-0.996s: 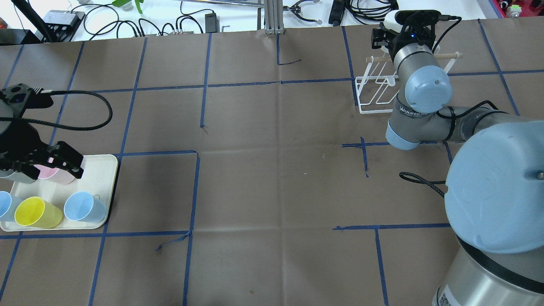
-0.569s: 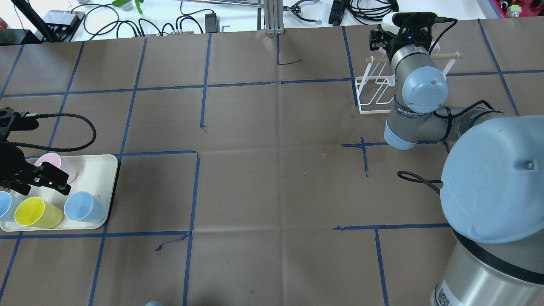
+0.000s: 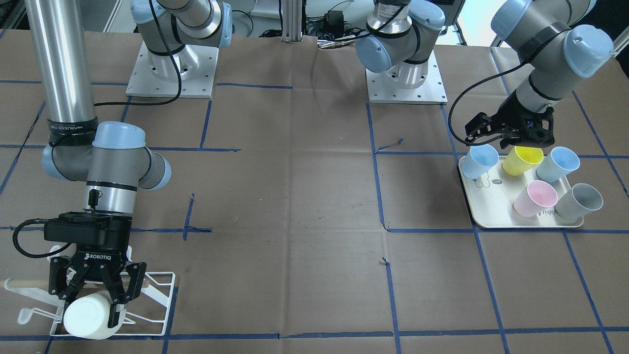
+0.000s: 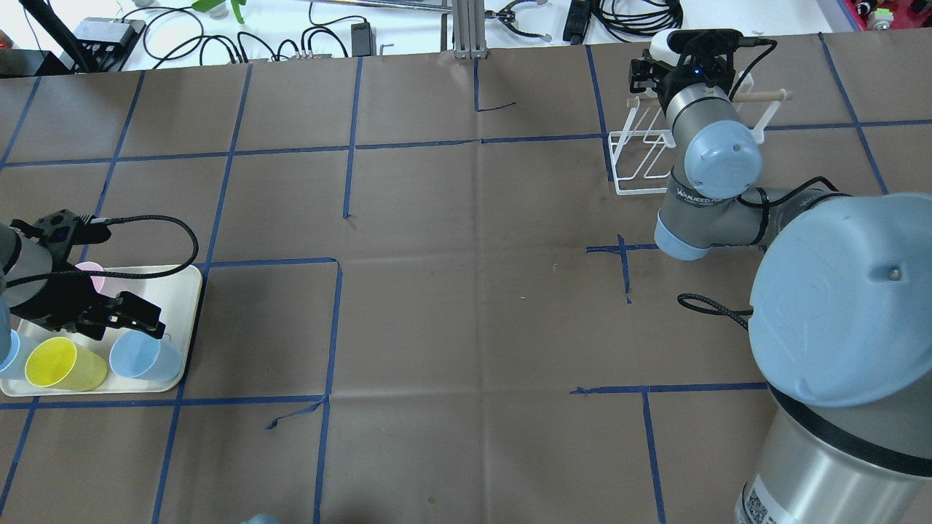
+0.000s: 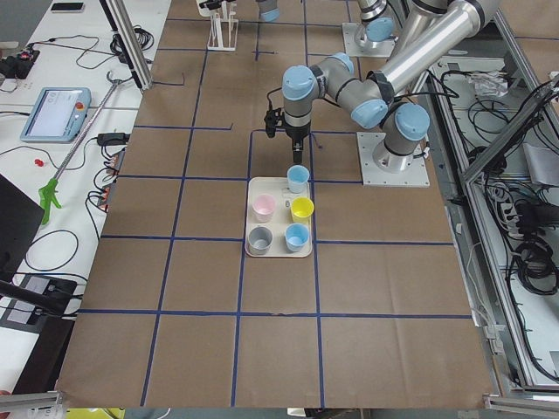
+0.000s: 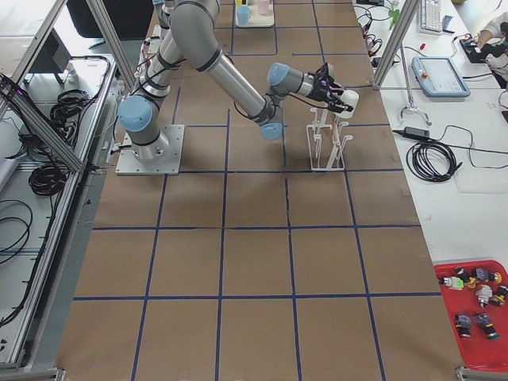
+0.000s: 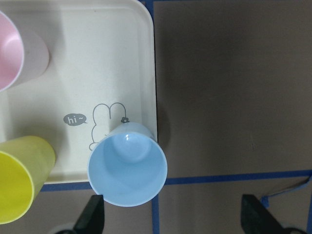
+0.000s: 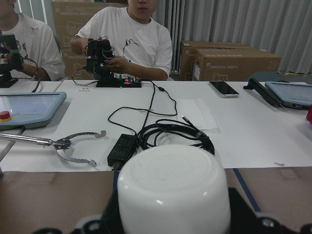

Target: Transfer IKEA cup to right arm and place on rack

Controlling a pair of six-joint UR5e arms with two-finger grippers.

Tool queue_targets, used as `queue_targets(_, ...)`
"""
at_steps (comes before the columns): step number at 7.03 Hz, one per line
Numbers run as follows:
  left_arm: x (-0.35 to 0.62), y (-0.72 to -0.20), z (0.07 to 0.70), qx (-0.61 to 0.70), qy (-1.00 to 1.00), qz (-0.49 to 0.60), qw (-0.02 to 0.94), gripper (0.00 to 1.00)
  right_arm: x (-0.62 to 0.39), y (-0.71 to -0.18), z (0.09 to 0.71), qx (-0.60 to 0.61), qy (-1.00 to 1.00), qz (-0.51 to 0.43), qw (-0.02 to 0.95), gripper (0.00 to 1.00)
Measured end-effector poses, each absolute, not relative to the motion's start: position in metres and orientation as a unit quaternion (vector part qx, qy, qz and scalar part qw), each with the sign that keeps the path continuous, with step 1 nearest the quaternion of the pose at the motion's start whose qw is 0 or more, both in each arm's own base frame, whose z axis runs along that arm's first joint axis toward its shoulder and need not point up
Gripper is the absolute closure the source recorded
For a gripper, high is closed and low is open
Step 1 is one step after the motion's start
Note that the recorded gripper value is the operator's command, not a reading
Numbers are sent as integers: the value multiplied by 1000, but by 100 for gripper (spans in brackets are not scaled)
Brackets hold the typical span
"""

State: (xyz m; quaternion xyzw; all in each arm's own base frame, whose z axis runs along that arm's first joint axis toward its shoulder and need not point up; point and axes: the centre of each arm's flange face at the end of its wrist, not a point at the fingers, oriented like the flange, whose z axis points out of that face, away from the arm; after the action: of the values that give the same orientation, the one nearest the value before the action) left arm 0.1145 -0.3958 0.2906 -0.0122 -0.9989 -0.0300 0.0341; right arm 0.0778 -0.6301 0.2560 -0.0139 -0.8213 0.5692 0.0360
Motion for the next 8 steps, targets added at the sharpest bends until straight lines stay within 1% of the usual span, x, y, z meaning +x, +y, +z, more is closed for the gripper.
queue_targets(4,116,-397,236,-9,-999,-36,35,2,76,-631,256,-16,-821,569,39,1)
queue_targets(5,116,-398,232,-9,-999,-37,34,12,76,-632,266,-16,-816,576,39,0)
queue_targets(6,116,-398,232,-9,-999,-37,33,41,78,-632,284,-15,-808,587,39,0)
queue_targets(7,116,-398,232,-9,-999,-38,32,77,80,-627,312,-13,-796,604,39,0)
queue_targets(8,116,-398,230,-5,-999,-42,32,100,84,-620,343,-10,-788,614,40,0)
